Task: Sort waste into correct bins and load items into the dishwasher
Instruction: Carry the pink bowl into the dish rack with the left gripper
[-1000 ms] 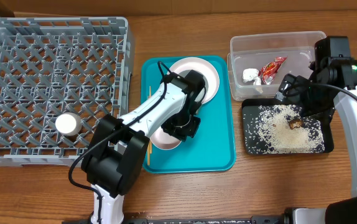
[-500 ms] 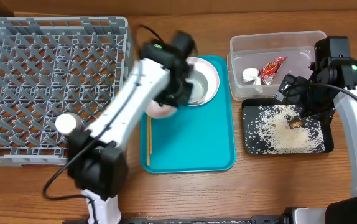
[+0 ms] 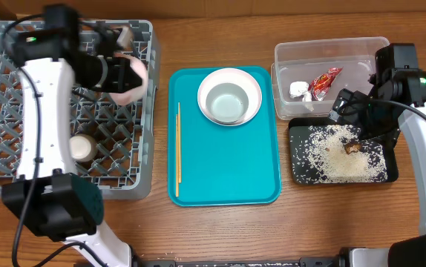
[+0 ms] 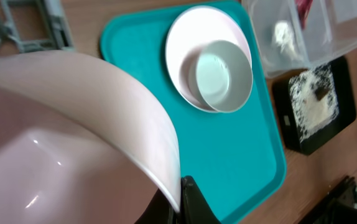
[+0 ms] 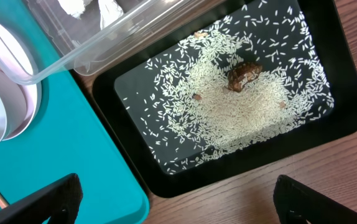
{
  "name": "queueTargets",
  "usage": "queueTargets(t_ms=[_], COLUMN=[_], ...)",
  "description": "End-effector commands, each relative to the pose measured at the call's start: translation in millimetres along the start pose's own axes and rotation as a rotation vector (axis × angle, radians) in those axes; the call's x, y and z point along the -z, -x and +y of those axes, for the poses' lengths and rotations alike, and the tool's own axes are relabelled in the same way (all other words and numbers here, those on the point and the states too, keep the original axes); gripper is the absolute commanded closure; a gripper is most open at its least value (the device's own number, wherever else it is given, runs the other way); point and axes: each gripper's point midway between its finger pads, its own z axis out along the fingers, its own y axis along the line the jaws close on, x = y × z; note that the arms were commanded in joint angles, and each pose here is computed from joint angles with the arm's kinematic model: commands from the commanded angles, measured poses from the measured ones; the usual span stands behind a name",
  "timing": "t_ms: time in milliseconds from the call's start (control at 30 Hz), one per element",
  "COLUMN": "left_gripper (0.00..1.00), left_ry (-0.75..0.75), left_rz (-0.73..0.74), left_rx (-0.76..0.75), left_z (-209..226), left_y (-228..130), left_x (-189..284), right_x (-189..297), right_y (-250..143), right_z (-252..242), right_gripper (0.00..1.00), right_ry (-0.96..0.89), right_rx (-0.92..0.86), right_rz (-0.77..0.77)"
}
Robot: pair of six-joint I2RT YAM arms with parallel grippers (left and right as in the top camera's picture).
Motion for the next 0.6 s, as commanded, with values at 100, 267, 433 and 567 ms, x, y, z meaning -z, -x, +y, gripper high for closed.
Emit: queueTargets(t_ms=[100, 267, 433, 567], left_gripper=[0.96, 0.86, 0.96, 0.96], left_ry=[-0.136, -0.225, -0.246, -0.274], left_rz=[-0.097, -0.131, -0.139, -0.187], left_rx=[-0.053, -0.039, -0.028, -0.005], left_z=[32.0, 50.8, 68.9, 79.1], left_y=[7.1, 7.9, 5.3, 8.9], left_x=[9.4, 0.7, -6.7, -1.6], right_x=[12.0, 12.0, 12.0, 12.0], right_y=[5.3, 5.1, 5.0, 5.0], right_z=[1.1, 1.1, 1.2, 1.1], right_gripper=[0.0, 0.0, 0.0, 0.0], right_ry=[0.01, 0.01, 0.01, 0.01], right_rx=[0.003, 0.003, 0.004, 0.004], right_rz=[-0.044, -0.043, -0.043, -0.043])
